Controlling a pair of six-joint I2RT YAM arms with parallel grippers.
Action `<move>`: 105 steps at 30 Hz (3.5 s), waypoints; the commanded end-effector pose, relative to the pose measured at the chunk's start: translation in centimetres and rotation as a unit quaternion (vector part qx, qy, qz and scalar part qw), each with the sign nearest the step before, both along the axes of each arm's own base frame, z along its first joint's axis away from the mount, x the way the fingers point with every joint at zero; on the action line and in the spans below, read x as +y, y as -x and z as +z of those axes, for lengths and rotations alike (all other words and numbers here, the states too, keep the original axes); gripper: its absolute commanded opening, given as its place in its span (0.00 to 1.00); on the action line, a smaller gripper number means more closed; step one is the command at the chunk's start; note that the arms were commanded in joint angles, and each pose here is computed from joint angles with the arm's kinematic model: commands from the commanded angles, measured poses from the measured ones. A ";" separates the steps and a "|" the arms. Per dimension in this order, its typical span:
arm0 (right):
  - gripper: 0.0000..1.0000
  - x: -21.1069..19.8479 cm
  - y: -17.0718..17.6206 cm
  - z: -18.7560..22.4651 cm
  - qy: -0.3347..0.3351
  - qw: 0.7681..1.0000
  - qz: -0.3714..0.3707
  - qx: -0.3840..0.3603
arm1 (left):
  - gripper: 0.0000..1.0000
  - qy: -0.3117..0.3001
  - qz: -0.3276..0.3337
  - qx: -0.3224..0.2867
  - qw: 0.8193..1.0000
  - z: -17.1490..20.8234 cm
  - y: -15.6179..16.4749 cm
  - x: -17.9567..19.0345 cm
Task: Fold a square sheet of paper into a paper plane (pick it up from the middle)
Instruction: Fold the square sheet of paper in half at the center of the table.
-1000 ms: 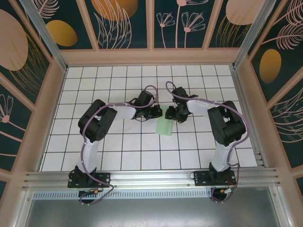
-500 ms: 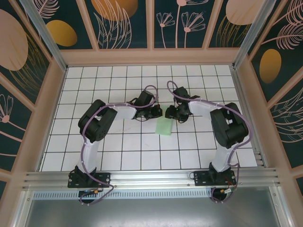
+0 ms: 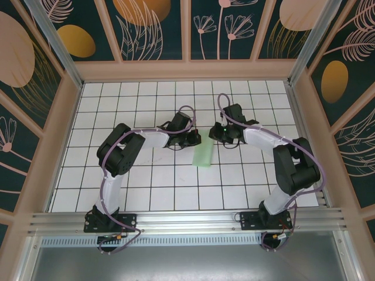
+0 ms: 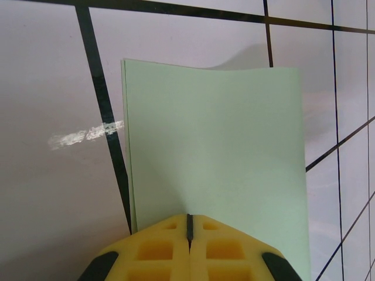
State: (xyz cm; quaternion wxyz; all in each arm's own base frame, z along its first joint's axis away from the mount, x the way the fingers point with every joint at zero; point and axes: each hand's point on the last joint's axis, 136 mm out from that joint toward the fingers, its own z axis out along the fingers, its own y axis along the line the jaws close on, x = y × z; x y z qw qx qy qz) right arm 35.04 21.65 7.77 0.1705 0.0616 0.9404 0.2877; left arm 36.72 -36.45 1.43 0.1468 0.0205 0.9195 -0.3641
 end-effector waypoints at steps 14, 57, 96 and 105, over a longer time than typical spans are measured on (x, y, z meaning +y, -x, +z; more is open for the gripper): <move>0.05 0.2 2.7 -6.8 0.030 0.994 0.033 0.095 | 0.00 -0.116 0.046 0.090 0.988 -7.6 2.8 4.4; 0.06 -0.1 -0.6 -6.0 -0.046 0.998 0.033 0.020 | 0.00 -0.159 0.051 0.110 0.980 -9.1 3.7 6.0; 0.05 -5.9 -8.1 -5.3 -0.032 0.995 -0.094 -0.024 | 0.00 -0.158 0.045 0.114 0.980 -9.6 4.7 6.4; 0.06 -3.1 -8.2 -1.1 -0.051 0.994 -0.077 -0.061 | 0.00 -0.156 0.045 0.111 0.980 -9.7 4.8 6.5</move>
